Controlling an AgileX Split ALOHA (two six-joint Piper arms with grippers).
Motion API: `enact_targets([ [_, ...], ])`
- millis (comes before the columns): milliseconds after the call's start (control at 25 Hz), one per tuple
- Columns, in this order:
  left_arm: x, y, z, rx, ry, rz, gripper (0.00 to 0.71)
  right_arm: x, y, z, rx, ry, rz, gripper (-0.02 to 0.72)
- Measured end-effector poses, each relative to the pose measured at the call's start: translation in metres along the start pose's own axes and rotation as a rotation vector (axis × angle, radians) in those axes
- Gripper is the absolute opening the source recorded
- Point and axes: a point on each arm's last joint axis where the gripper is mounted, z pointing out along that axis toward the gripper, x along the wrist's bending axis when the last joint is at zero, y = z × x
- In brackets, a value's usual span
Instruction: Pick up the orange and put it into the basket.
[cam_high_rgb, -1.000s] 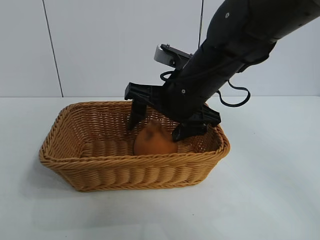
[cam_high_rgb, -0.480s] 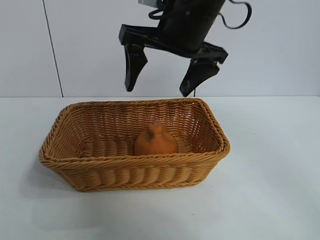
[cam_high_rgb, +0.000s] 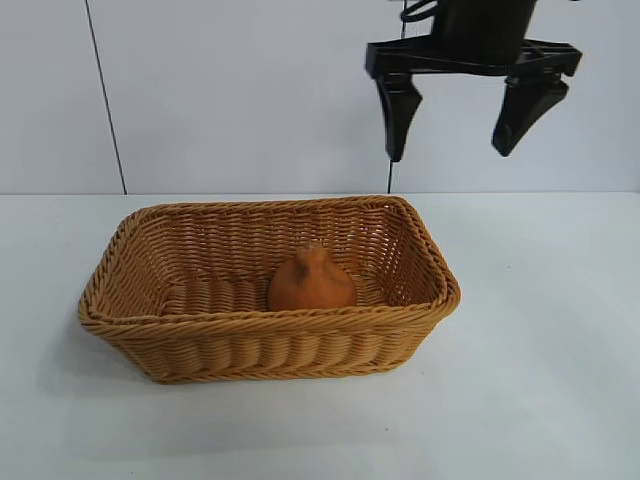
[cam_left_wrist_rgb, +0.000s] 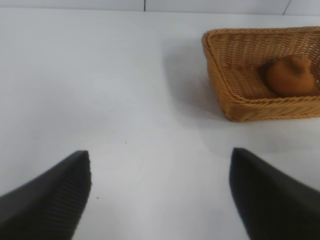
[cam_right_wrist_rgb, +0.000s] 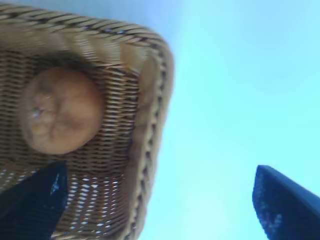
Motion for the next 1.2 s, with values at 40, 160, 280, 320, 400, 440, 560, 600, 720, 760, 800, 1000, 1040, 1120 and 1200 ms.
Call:
enact_targets([
  [40, 0.000, 0.000, 0.000, 0.000, 0.000, 0.000, 0.549, -0.018, 0.002, 0.001, 0.001, -0.013, 0.038, 0.694],
  [160, 0.000, 0.000, 0.000, 0.000, 0.000, 0.000, 0.549, -0.070, 0.002, 0.002, 0.008, -0.052, 0.142, 0.694],
  [280, 0.000, 0.000, 0.000, 0.000, 0.000, 0.000, 0.549, -0.114, -0.005, 0.002, 0.035, -0.085, 0.228, 0.692],
  [320, 0.000, 0.000, 0.000, 0.000, 0.000, 0.000, 0.549, -0.126, -0.008, 0.002, 0.043, -0.093, 0.255, 0.692],
  [400, 0.000, 0.000, 0.000, 0.000, 0.000, 0.000, 0.549, -0.147, -0.014, 0.001, 0.067, -0.104, 0.298, 0.692],
  [440, 0.000, 0.000, 0.000, 0.000, 0.000, 0.000, 0.549, -0.150, -0.015, 0.001, 0.070, -0.105, 0.300, 0.692],
  [560, 0.000, 0.000, 0.000, 0.000, 0.000, 0.000, 0.549, -0.152, -0.022, 0.005, 0.095, -0.101, 0.289, 0.691],
  [600, 0.000, 0.000, 0.000, 0.000, 0.000, 0.000, 0.549, -0.151, -0.025, 0.007, 0.109, -0.096, 0.287, 0.691],
  [720, 0.000, 0.000, 0.000, 0.000, 0.001, 0.000, 0.549, -0.145, -0.043, 0.013, 0.168, -0.075, 0.283, 0.691],
  [760, 0.000, 0.000, 0.000, 0.000, 0.001, 0.000, 0.549, -0.143, -0.052, 0.017, 0.198, -0.067, 0.282, 0.691],
  [800, 0.000, 0.000, 0.000, 0.000, 0.001, 0.000, 0.549, -0.140, -0.062, 0.018, 0.226, -0.062, 0.277, 0.691],
  [1000, 0.000, 0.000, 0.000, 0.000, 0.001, 0.000, 0.549, -0.125, -0.120, 0.007, 0.315, -0.050, 0.263, 0.691],
  [1040, 0.000, 0.000, 0.000, 0.000, 0.001, 0.000, 0.549, -0.122, -0.133, 0.005, 0.334, -0.047, 0.263, 0.691],
  [1120, 0.000, 0.000, 0.000, 0.000, 0.001, 0.000, 0.549, -0.114, -0.159, -0.007, 0.338, -0.045, 0.264, 0.691],
  [1200, 0.000, 0.000, 0.000, 0.000, 0.001, 0.000, 0.549, -0.107, -0.187, -0.015, 0.341, -0.044, 0.264, 0.691],
])
